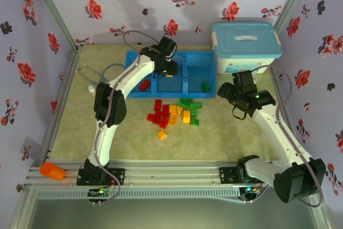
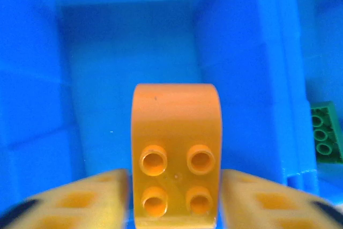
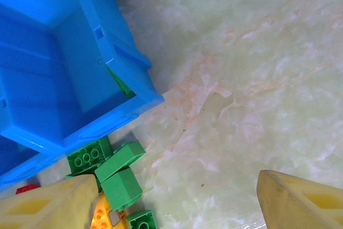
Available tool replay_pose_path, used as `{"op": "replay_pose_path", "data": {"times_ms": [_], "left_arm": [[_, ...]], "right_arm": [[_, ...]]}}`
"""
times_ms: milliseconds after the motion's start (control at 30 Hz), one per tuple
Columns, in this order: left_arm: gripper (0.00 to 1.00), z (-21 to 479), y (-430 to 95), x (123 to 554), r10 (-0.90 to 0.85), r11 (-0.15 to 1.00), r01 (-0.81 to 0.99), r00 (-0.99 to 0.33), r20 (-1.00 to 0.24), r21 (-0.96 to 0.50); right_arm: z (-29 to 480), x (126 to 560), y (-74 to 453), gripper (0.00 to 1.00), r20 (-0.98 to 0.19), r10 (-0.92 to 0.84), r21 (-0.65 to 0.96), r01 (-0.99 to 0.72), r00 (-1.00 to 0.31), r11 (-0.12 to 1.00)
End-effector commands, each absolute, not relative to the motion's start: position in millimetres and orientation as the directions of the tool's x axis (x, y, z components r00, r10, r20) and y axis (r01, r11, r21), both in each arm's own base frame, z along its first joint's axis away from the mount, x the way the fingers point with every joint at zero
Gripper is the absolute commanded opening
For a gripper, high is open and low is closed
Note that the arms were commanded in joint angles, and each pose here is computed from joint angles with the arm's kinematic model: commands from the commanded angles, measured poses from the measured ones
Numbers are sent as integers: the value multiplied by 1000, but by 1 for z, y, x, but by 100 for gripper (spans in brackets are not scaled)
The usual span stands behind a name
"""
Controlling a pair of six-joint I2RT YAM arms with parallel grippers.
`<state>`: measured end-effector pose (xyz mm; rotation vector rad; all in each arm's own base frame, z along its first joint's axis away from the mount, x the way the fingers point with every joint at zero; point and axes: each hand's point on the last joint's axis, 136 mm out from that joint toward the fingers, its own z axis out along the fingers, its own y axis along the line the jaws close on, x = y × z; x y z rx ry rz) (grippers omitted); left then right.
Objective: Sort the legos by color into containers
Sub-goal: Place the lego in the container, then pick up the lego from the center of the table.
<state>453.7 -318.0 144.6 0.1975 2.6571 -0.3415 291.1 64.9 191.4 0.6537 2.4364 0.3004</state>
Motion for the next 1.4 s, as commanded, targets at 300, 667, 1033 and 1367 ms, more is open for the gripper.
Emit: {"op": "replay_pose_path", "data": {"times_ms": [300,667,1033,1367], "left_arm": [[84,212,-320,421,88,937,246,-851,-517,-246],[80,224,-282,316,78,940,262,-787,-612,-217],[78,155,-252,220,58,950,253,-722,-689,-184],[78,136,-241,170,100,929,311,-735,-671,-202]], "right_arm": [[222,289,82,78,-532,448,405,249,-718,880],[189,263,122,75,-514,242,350,57,-823,935],[106,234,165,73,-344,117,314,3,-932,949],[85,236,179,74,-336,81,265,-11,-938,964]]}}
